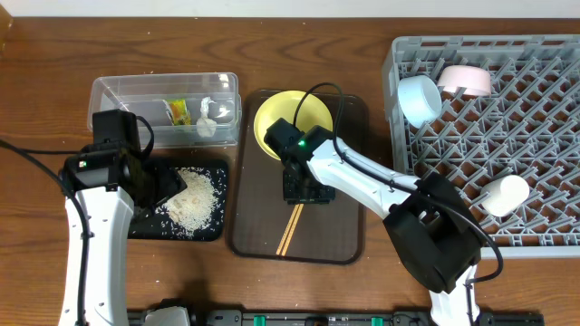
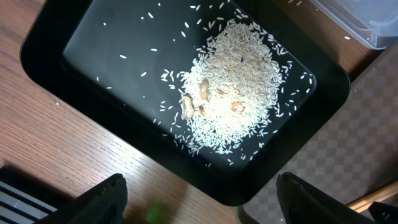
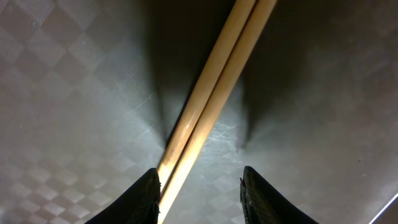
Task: Sort waste into correct bins and load items into the dishwasher rack
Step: 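Reach the right gripper to the chopsticks and grasp one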
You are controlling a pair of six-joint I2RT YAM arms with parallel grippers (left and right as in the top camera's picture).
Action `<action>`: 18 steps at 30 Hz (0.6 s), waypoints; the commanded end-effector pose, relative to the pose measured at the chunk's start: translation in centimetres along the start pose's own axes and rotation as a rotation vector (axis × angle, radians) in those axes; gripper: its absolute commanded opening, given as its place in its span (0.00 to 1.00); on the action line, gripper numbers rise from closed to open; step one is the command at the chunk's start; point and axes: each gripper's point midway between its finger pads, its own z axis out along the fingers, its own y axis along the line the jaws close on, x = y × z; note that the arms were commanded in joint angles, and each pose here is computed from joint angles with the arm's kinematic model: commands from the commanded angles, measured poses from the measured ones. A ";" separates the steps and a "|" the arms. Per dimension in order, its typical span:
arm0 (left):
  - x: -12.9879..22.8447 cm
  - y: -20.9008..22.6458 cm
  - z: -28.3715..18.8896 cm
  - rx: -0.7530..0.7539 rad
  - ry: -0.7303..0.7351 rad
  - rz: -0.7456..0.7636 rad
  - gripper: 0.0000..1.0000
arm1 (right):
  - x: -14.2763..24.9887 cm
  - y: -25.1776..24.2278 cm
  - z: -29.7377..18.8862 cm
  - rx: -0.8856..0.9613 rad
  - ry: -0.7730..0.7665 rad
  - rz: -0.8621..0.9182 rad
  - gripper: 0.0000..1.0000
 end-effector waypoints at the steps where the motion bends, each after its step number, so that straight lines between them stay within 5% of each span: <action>1: -0.1 0.1 0.0 -0.004 0.004 -0.014 0.80 | 0.2 -0.8 0.7 0.048 -0.014 0.033 0.41; 18: -0.1 0.1 0.0 -0.004 0.004 -0.014 0.80 | 0.5 -1.9 2.0 0.083 -0.029 0.028 0.41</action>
